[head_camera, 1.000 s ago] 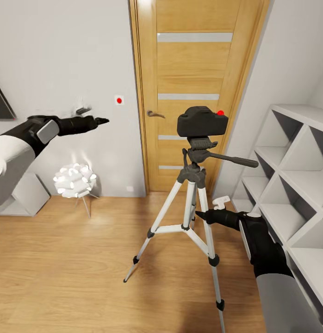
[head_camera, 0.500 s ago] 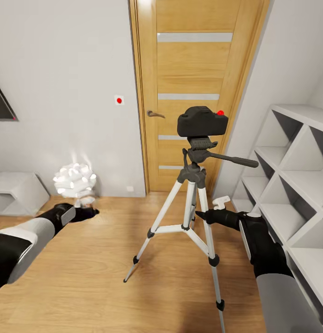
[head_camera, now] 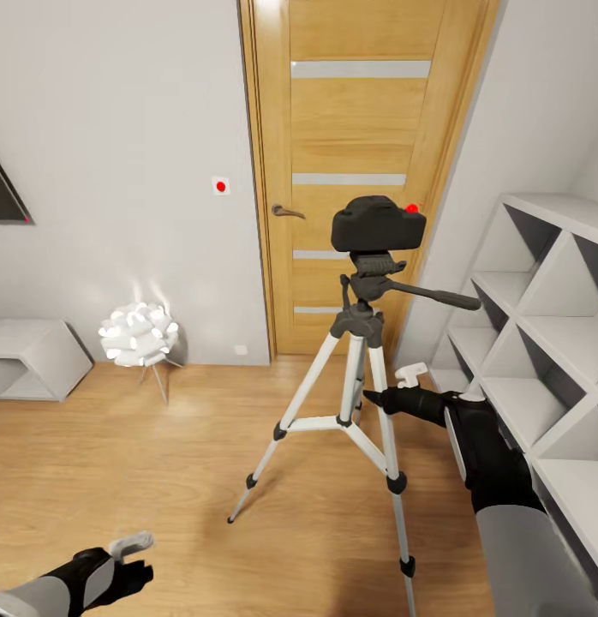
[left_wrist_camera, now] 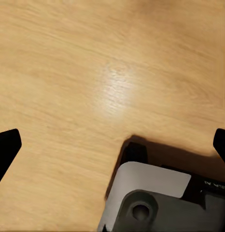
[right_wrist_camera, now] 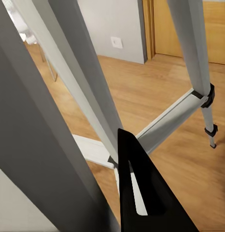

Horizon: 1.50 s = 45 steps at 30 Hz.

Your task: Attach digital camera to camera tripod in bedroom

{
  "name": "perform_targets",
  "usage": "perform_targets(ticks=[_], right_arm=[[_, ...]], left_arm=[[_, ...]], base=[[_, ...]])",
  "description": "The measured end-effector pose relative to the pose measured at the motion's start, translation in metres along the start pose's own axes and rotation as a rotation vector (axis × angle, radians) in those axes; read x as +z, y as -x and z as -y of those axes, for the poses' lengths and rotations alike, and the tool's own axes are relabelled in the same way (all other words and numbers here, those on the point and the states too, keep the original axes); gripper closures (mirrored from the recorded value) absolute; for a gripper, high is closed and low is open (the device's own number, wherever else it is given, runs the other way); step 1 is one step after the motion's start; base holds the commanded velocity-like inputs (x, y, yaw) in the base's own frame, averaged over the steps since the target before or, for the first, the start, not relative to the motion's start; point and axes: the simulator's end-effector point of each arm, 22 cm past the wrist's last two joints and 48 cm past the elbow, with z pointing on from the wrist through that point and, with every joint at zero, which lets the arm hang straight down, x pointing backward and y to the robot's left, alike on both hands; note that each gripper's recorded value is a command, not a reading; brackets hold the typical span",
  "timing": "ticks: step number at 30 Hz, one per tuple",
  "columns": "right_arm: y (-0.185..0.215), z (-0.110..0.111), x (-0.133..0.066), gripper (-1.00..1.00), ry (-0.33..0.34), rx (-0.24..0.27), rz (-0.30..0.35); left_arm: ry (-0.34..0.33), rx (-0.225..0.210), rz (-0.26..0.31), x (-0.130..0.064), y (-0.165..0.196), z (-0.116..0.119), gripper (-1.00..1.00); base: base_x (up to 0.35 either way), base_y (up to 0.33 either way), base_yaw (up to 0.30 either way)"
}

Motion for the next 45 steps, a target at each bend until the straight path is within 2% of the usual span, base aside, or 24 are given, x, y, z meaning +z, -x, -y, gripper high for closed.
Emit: perform_targets(ticks=[6, 8, 13, 25, 31, 45], right_arm=[[-0.002, 0.013, -0.010, 1.00, 0.010, 0.020, 0.011], [-0.003, 0.015, -0.012, 1.00, 0.015, 0.017, 0.010], [-0.002, 0.008, -0.006, 1.00, 0.001, 0.023, 0.014], [0.001, 0.010, -0.006, 1.00, -0.010, 0.044, 0.026], [0.001, 0.010, -0.006, 1.00, -0.011, 0.044, 0.027], [0.000, 0.010, -0.005, 1.00, -0.010, 0.042, 0.027]], left_arm=[[-0.034, -0.023, -0.001, 0.006, -0.021, 0.022, -1.00], [-0.042, -0.024, 0.019, 0.005, -0.012, 0.025, -1.00], [-0.046, -0.036, 0.017, 0.000, 0.003, 0.023, -1.00], [-0.078, -0.058, 0.009, -0.011, 0.035, 0.042, -1.00], [-0.088, -0.062, 0.039, -0.018, 0.058, 0.048, -1.00], [-0.060, -0.055, -0.028, -0.003, 0.002, 0.034, -1.00]], base=[[0.000, 0.000, 0.000], [0.000, 0.000, 0.000], [0.000, 0.000, 0.000], [0.000, 0.000, 0.000], [0.000, 0.000, 0.000], [0.000, 0.000, 0.000]])
